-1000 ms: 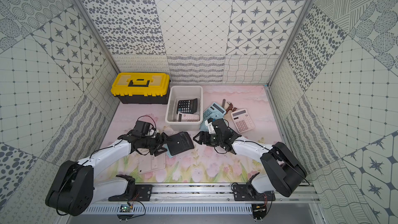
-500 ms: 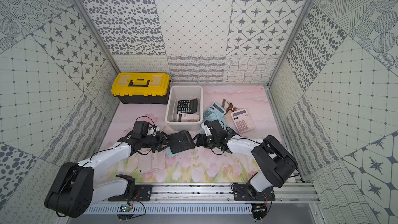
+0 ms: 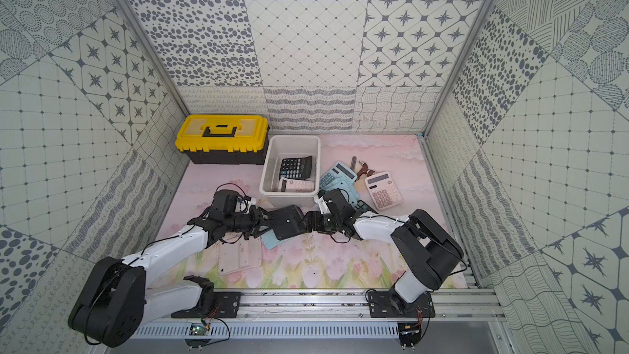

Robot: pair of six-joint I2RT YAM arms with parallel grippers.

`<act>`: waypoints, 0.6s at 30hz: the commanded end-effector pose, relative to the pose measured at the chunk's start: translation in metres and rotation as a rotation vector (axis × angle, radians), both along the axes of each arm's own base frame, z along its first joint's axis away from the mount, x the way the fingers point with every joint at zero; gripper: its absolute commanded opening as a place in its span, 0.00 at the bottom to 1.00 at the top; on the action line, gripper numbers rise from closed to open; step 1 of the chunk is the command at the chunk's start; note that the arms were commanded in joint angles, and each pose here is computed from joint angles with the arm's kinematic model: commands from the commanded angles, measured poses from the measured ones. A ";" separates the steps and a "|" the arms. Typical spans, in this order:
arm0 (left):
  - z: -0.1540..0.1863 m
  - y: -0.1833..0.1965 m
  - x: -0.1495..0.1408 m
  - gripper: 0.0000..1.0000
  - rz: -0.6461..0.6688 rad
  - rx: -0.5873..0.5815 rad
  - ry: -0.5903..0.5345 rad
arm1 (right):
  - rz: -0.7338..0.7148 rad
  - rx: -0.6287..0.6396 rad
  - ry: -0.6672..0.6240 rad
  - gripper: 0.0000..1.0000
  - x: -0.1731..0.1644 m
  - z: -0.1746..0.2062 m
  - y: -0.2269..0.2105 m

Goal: Put the calculator in the storage box
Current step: Pick up the calculator at the center of the board.

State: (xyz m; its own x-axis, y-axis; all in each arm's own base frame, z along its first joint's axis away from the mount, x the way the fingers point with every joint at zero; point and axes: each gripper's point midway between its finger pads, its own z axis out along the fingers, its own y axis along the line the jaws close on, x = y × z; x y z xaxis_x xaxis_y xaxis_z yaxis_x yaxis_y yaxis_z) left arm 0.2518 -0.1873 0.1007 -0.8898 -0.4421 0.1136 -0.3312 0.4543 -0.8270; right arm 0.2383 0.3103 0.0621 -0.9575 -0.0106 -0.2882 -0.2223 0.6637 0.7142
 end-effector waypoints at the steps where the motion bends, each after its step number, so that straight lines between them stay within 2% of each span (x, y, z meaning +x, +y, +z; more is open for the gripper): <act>1: 0.025 -0.021 0.003 0.39 -0.065 -0.059 -0.065 | 0.036 0.031 -0.071 0.74 0.006 0.016 0.011; 11: 0.029 -0.034 -0.002 0.27 -0.087 -0.030 -0.083 | 0.047 0.015 -0.108 0.74 -0.003 0.029 0.000; 18: 0.026 -0.042 -0.005 0.12 -0.107 -0.014 -0.072 | 0.058 -0.016 -0.155 0.74 -0.010 0.042 -0.013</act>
